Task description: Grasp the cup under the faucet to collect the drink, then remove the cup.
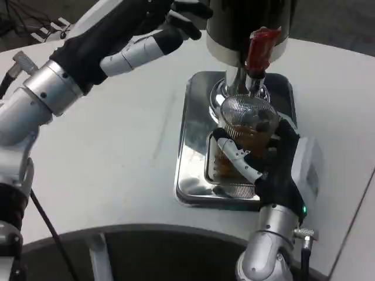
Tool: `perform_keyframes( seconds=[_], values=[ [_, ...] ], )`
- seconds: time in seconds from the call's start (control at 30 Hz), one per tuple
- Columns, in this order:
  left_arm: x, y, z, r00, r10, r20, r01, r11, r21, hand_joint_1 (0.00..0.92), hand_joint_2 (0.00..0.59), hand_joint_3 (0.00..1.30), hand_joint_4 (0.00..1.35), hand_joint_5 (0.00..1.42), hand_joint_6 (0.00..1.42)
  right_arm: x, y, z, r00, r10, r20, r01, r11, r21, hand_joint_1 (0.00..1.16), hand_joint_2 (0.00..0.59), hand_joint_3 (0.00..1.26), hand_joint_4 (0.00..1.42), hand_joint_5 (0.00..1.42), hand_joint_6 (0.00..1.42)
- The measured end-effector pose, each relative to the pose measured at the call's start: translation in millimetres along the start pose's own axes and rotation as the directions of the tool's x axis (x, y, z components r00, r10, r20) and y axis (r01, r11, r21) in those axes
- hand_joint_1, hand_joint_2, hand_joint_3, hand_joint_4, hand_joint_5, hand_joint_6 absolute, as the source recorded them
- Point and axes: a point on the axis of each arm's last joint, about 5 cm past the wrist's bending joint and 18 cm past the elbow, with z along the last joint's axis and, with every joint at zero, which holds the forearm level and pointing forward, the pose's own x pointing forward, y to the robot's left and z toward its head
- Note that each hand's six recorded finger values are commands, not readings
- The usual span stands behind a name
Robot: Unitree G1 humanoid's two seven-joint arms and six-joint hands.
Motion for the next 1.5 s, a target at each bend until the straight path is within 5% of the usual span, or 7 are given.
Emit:
perform_keyframes(
  seconds=[0.63, 0.97, 1.5],
  values=[
    [-0.5, -7.0, -6.4, 1.0, 0.003, -0.027, -0.004, 0.999, -0.044, 0.0, 0.0, 0.24, 0.3, 0.42, 0.41, -15.1, -18.3, -0.4, 0.9999, 0.017, 0.001, -0.017, 1.0, 0.017, 0.76, 0.229, 0.72, 0.86, 0.94, 0.66],
    [-4.9, -1.9, -7.1, 0.999, 0.04, -0.033, -0.042, 0.998, -0.046, 0.0, 0.0, 0.24, 0.3, 0.42, 0.42, -22.2, -39.3, -7.2, 0.9993, 0.037, 0.002, -0.037, 0.999, -0.013, 0.76, 0.224, 0.73, 0.88, 0.96, 0.66],
    [-48.3, -5.0, -20.8, 0.982, 0.092, -0.162, -0.099, 0.994, -0.034, 0.0, 0.0, 0.25, 0.3, 0.42, 0.43, -37.8, -57.7, -9.1, 0.9971, 0.072, 0.024, -0.072, 0.997, -0.032, 0.76, 0.214, 0.76, 0.9, 1.0, 0.68]
  ],
)
